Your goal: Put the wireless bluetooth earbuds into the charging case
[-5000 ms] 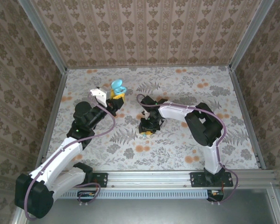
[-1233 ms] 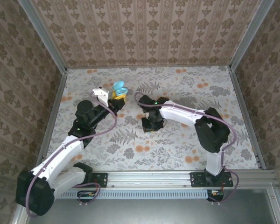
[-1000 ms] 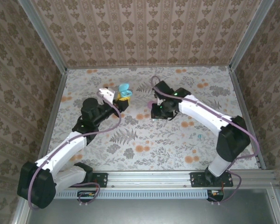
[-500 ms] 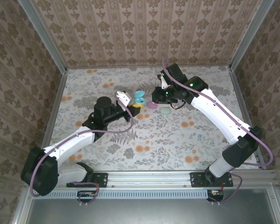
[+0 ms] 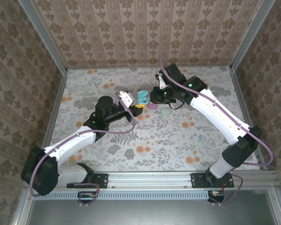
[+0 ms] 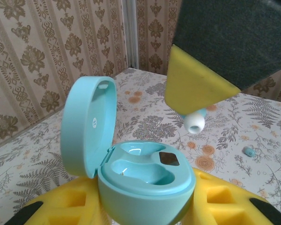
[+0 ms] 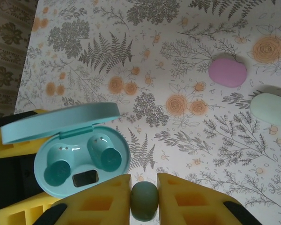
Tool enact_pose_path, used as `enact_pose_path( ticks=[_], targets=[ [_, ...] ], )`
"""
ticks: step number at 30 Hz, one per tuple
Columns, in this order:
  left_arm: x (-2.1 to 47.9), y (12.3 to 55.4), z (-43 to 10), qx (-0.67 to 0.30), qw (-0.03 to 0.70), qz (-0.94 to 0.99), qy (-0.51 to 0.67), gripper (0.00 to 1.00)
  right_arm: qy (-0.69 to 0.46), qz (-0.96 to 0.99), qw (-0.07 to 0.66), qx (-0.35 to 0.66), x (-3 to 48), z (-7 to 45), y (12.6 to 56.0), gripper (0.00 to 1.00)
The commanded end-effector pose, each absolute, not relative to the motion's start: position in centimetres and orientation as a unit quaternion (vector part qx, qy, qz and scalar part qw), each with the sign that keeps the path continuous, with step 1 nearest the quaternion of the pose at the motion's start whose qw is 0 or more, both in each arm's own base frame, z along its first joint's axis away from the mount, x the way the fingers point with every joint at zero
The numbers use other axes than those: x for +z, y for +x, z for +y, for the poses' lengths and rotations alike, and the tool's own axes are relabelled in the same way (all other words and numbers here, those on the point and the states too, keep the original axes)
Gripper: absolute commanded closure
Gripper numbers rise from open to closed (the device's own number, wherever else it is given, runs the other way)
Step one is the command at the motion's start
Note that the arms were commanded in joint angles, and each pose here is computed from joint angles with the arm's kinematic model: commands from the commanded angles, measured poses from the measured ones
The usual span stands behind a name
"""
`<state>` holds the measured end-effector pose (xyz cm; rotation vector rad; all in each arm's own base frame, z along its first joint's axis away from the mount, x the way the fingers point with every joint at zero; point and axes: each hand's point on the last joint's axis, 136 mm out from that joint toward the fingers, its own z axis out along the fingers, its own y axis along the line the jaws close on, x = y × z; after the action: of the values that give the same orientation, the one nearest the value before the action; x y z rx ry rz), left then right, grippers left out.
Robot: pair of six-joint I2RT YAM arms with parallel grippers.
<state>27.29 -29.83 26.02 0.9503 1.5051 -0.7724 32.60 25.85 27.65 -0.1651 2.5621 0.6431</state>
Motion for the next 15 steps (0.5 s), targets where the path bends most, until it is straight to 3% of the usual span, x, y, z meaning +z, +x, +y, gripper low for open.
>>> enact_pose_path(
  ticks=[1, 15],
  targets=[
    [28.0, 27.0, -30.6, -0.335, 0.582, 0.61, 0.421, 0.72, -0.061, 0.936, 0.254, 0.237, 28.1, 26.5, 33.3, 0.78],
    [28.3, 26.8, -30.8, -0.336, 0.58, 0.609, 0.424, 0.72, -0.06, 0.937, 0.265, 0.219, 27.8, 26.8, 34.3, 0.79]
  ],
)
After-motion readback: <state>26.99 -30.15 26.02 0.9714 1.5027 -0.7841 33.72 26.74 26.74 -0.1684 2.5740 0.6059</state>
